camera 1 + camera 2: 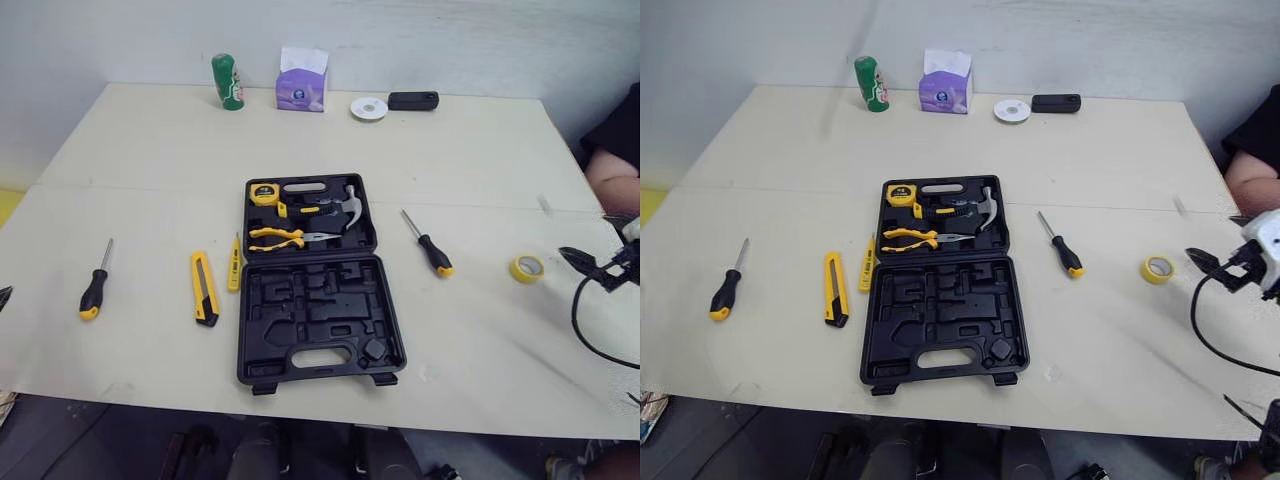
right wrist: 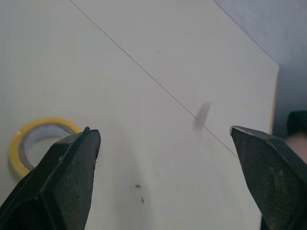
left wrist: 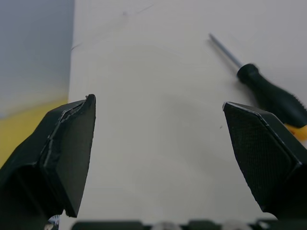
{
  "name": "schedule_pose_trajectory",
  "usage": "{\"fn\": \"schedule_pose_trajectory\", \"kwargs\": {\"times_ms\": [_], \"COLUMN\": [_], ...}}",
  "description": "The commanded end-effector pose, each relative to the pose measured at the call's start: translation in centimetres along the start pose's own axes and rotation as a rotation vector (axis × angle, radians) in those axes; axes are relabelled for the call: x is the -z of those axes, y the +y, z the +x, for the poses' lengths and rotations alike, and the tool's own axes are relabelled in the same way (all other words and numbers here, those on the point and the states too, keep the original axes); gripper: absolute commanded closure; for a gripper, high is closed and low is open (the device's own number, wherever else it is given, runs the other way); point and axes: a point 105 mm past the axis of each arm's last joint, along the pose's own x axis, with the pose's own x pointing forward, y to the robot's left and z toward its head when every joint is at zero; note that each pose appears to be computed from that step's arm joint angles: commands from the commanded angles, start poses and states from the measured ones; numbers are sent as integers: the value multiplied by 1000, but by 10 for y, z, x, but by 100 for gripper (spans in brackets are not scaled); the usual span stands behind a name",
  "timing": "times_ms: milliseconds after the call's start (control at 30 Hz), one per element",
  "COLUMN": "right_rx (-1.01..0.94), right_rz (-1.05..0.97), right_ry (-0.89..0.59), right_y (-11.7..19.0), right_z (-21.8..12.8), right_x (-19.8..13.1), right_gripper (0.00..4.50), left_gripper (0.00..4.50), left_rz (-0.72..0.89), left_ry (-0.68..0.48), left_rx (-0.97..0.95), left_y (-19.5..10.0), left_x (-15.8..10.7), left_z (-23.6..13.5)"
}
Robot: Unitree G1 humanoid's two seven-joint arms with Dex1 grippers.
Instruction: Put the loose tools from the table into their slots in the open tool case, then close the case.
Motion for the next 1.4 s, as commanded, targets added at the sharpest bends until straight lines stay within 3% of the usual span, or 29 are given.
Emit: {"fn": "schedule_pose_trajectory", "kwargs": {"times_ms": [33,233,467,633,733,967,1000,1400], "right_rx": [-23,-133,-480,-616,-693,-720,-717,-696], "right_rz": [-50,-66,-24,-1,-21,-94,-107,-192], "right_ry": [-86,-164,-270,-271,-269,-266,-266,-244], "right_y": [-5,10,71,101,118,139,141,156], "right_z": [3,24,57,67,73,93,96,116], "right_x": [-27,-52,-94,-106,-109,-111,-111,-108], "right_gripper": [0,0,0,0,97,450,450,450], "left_gripper": [4,4,4,4,93,429,445,445], "left_rz": [31,45,6,-9,8,-36,-45,-190], "left_ry": [-68,-124,-203,-227,-215,-141,-141,-97], "left_rx": [37,107,405,491,516,569,592,698], "left_y": [-7,-25,-102,-136,-150,-180,-187,-225], "left_x": [-23,-44,-87,-107,-108,-101,-102,-102], "left_z": [10,22,40,49,59,82,85,112]}}
